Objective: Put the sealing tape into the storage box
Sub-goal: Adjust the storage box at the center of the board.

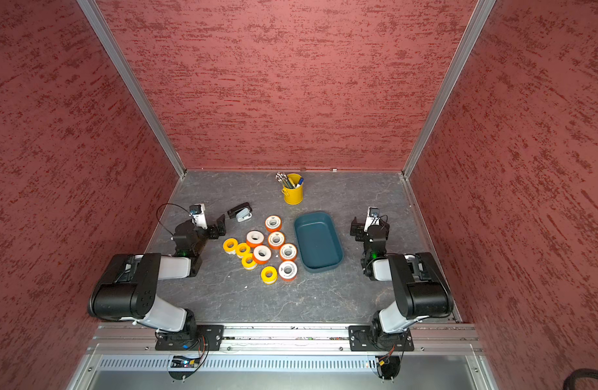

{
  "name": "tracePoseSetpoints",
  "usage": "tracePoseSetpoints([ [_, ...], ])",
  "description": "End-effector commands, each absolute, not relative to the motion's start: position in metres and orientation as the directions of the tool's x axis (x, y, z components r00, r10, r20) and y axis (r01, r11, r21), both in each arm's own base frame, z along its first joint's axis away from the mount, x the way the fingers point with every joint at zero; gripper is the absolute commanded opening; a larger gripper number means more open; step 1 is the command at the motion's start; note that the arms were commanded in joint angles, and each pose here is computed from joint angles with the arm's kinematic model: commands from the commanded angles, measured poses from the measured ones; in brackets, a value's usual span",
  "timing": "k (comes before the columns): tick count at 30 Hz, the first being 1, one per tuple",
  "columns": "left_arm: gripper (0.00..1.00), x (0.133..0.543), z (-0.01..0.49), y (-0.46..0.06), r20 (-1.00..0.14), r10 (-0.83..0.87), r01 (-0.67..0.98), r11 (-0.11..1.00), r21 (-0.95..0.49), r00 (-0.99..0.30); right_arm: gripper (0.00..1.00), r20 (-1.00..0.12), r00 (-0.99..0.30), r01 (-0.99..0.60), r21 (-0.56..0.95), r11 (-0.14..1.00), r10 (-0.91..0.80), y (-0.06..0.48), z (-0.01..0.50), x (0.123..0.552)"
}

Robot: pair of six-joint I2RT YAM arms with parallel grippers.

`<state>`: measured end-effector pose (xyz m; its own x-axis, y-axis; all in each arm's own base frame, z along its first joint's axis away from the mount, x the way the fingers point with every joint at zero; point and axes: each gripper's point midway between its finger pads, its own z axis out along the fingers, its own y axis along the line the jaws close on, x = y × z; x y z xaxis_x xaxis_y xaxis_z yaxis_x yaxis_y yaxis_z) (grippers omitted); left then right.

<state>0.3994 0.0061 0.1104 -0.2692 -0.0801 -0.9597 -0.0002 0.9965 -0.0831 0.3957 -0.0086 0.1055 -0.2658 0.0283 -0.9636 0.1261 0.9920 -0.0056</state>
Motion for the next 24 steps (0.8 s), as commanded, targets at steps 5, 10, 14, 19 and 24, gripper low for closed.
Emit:
tracePoseSetpoints([
  [5, 1.0, 0.402, 0.115, 0.003, -0.961, -0.089, 0.031, 0.994, -0.101, -0.264, 0.99, -0.972, -0.23, 0.111, 0.023, 0.994, 0.048, -0.008, 0.118, 0.403],
  [10, 1.0, 0.404, 0.127, 0.019, -0.963, -0.087, -0.128, 0.99, -0.055, -0.254, 0.98, -0.974, -0.224, 0.116, 0.021, 0.993, 0.046, -0.01, 0.121, 0.403],
  [14, 1.0, 0.403, 0.17, 0.015, -0.957, -0.1, -0.146, 0.987, -0.062, -0.272, 0.98, -0.968, -0.243, 0.189, 0.014, 0.982, 0.061, -0.02, 0.16, 0.401],
  [19, 1.0, 0.376, 0.197, 0.023, -0.906, -0.335, -0.218, 0.934, -0.284, -0.257, 0.99, -0.918, -0.334, 0.237, 0.138, 0.962, 0.214, -0.019, 0.182, 0.395],
  [24, 1.0, 0.352, 0.223, 0.013, -0.862, -0.416, -0.156, 0.909, -0.386, -0.29, 0.92, -0.817, -0.482, 0.107, 0.304, 0.947, 0.317, 0.027, 0.181, 0.392],
])
